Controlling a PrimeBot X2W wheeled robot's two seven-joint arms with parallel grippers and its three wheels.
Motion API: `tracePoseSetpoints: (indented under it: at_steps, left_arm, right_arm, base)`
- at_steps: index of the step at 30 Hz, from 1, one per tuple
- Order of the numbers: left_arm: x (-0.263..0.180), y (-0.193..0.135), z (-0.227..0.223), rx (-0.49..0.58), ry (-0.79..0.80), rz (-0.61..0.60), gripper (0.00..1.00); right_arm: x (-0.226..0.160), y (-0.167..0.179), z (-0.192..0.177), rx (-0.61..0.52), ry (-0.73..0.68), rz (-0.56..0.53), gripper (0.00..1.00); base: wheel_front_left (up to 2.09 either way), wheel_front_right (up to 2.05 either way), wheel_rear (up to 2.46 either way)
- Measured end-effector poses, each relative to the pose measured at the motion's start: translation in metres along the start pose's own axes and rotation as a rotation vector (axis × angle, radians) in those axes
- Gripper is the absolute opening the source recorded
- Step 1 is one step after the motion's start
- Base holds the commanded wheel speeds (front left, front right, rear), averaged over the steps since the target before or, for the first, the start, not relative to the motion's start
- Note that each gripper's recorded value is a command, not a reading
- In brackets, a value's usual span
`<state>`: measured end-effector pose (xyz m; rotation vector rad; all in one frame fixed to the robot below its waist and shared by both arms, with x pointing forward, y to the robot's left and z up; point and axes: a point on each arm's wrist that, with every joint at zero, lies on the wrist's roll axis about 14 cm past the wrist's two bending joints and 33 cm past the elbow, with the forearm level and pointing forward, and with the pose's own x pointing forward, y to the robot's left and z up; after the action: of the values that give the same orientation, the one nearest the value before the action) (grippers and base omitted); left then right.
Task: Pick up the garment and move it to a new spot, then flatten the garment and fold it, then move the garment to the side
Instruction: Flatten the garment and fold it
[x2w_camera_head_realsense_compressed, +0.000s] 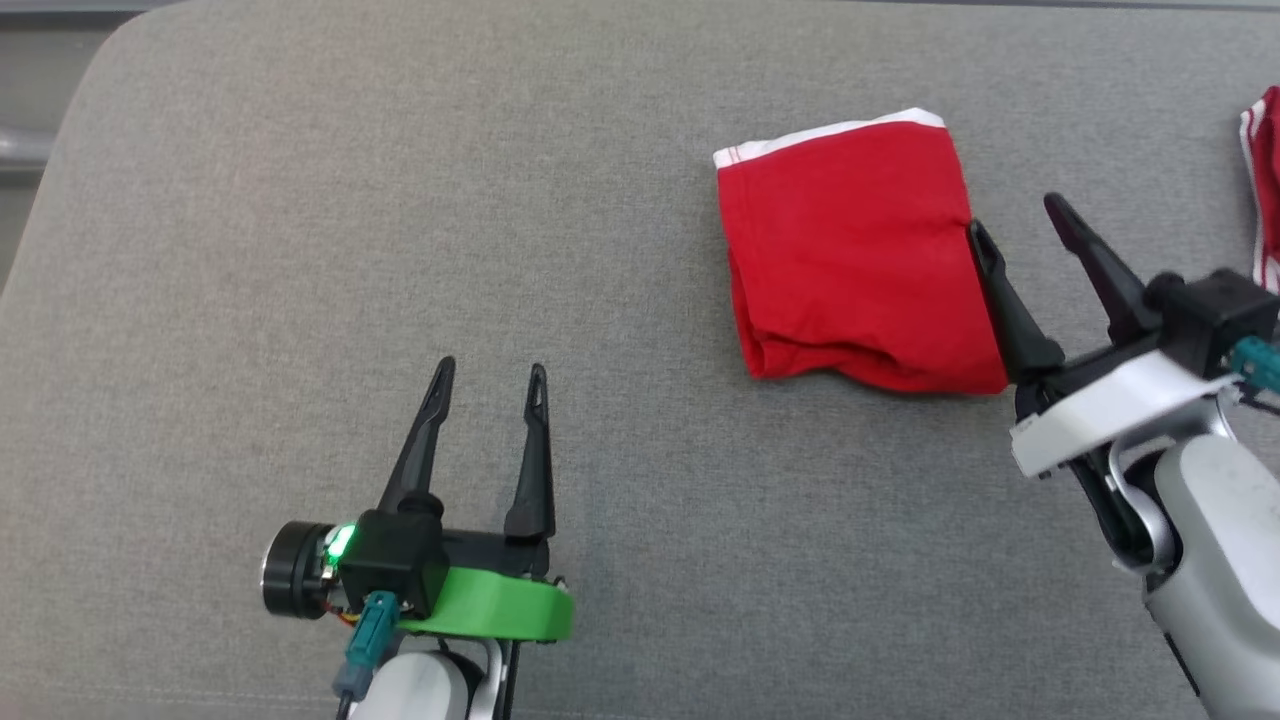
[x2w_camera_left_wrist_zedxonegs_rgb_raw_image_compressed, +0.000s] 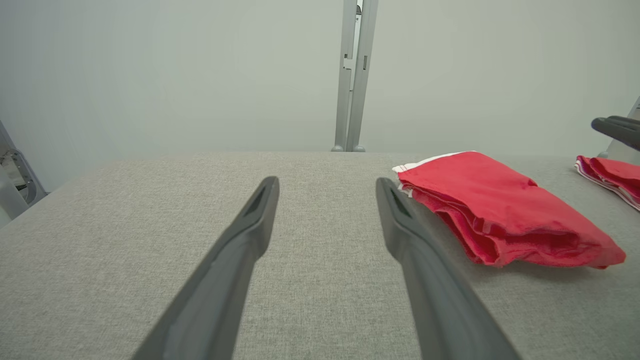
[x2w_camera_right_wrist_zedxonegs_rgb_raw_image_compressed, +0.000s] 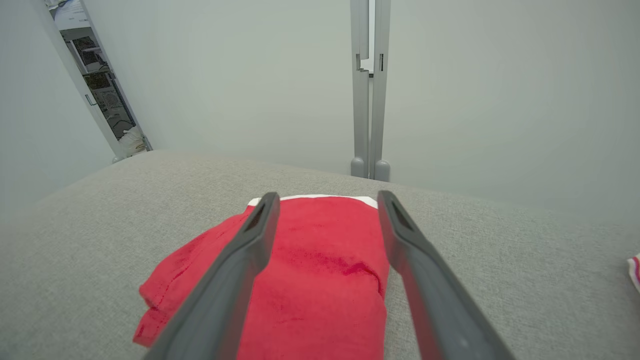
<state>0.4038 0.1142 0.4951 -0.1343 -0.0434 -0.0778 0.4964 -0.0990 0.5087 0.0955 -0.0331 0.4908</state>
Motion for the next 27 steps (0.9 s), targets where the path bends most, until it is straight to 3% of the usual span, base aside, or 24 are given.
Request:
tracePoseSetpoints:
  at_steps: [5, 10, 14, 19, 27]
  left_arm:
    - [-0.013, 0.004, 0.004, -0.009, -0.004, 0.012, 1.00]
    - [-0.027, 0.005, 0.014, -0.015, -0.029, 0.016, 1.00]
    - [-0.041, 0.007, 0.020, -0.038, -0.042, 0.029, 1.00]
    - [-0.064, 0.012, 0.026, 0.009, -0.062, 0.049, 1.00]
    - [-0.077, 0.009, 0.037, 0.051, -0.098, 0.015, 1.00]
  right_arm:
    - [-0.038, -0.012, -0.010, -0.015, 0.008, -0.097, 1.00]
    - [-0.066, -0.005, 0.023, -0.034, -0.101, -0.170, 1.00]
    - [-0.093, 0.007, 0.033, -0.044, -0.136, -0.202, 1.00]
    - [-0.124, 0.024, 0.030, -0.029, -0.133, -0.230, 1.00]
    - [-0.144, 0.034, 0.031, -0.041, -0.137, -0.243, 1.00]
  base:
    - [0.00, 0.00, 0.00]
    - [0.00, 0.00, 0.00]
    - [0.00, 0.00, 0.00]
    - [0.00, 0.00, 0.00]
    - [0.00, 0.00, 0.00]
